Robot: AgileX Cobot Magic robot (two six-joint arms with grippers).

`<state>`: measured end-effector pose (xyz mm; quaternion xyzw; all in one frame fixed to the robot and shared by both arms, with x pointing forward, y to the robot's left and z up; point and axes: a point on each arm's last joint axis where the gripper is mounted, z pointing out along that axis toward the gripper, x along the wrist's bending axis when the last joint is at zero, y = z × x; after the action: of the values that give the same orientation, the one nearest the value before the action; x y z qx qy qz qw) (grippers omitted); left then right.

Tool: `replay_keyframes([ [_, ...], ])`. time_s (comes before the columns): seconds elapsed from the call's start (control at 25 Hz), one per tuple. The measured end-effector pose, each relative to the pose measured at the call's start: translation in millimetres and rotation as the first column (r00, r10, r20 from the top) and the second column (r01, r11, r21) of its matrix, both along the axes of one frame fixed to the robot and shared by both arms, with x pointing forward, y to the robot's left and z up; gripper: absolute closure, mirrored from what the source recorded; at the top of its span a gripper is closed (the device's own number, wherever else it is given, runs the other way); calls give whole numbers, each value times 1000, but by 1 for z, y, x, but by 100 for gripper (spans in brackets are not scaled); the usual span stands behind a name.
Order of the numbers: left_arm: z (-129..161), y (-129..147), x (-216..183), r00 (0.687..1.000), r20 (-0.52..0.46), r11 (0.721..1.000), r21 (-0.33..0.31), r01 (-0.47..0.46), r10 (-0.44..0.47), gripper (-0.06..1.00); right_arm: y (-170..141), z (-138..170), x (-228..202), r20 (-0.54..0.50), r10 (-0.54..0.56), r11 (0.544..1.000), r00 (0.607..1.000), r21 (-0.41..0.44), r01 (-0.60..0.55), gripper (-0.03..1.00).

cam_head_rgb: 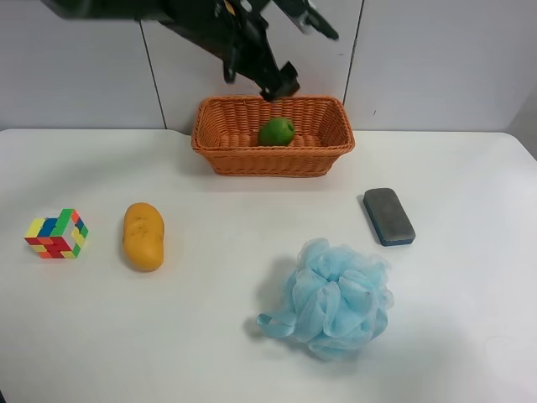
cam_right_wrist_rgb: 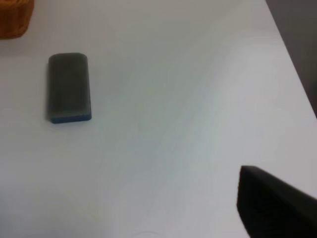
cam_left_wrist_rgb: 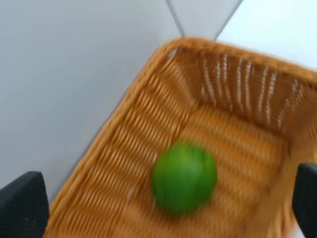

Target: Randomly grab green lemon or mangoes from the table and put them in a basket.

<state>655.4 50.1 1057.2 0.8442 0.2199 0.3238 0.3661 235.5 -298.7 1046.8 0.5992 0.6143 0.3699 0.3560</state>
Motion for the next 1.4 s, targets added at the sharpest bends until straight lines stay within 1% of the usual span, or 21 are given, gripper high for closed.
replay_keyframes([
  [0.08,35,26,-14,998,-52,1000,15,-25,25,-1,0,0,0,0,0,1000,1000,0,0,-2],
  [0.12,49,40,-21,996,-76,999,41,-36,39,0,0,0,0,0,0,1000,1000,0,0,-2],
  [0.2,83,70,-39,994,-85,994,86,-67,74,2,0,0,0,0,0,1000,1000,0,0,-2],
  [0.24,96,86,-48,991,-92,989,122,-88,100,2,0,0,0,0,0,1000,1000,0,0,-2],
  [0.32,129,120,-72,983,-72,973,171,-154,168,2,0,0,0,0,0,1000,1000,0,0,-2],
  [0.4,156,156,-97,963,-63,948,204,-245,262,2,0,0,0,0,0,1000,1000,0,0,-2],
  [0.48,184,190,-131,931,-31,914,202,-351,364,2,0,0,0,0,0,1000,1000,0,0,-2],
  [0.56,206,219,-166,887,-14,873,180,-452,462,2,0,0,0,0,0,1000,1000,0,0,-2],
  [0.64,227,240,-204,839,30,830,127,-543,544,2,0,0,0,0,0,1000,1000,0,0,-2],
  [0.72,238,257,-239,784,71,781,74,-620,616,3,0,0,0,0,0,1000,1000,0,0,-2],
  [0.8,242,269,-277,723,104,725,24,-688,683,3,0,0,0,0,0,1000,1000,0,0,-2],
  [0.92,230,277,-327,636,111,643,-37,-765,764,3,0,0,0,0,0,1000,1000,0,0,-2],
  [0.96,221,277,-340,615,101,622,-50,-782,782,3,0,0,0,0,0,1000,1000,0,0,-2],
  [1.04,201,272,-370,591,80,596,-97,-797,803,4,0,0,0,0,0,1000,1000,0,0,-2],
  [1.08,191,269,-384,583,75,587,-129,-799,809,4,0,0,0,0,0,1000,1000,0,0,-2],
  [1.12,178,266,-391,584,59,586,-150,-796,809,4,0,0,0,0,0,1000,1000,0,0,-2],
  [1.16,165,263,-399,586,48,584,-184,-791,809,4,0,0,0,0,0,1000,1000,0,0,-2],
  [1.28,126,254,-418,595,19,573,-296,-764,803,4,0,0,0,0,0,1000,1000,0,0,-2],
  [1.36,101,250,-428,601,-5,559,-358,-748,800,4,0,0,0,0,0,1000,1000,0,0,-2],
  [1.4,88,248,-430,604,-25,553,-373,-745,796,4,0,0,0,0,0,1000,1000,0,0,-2],
])
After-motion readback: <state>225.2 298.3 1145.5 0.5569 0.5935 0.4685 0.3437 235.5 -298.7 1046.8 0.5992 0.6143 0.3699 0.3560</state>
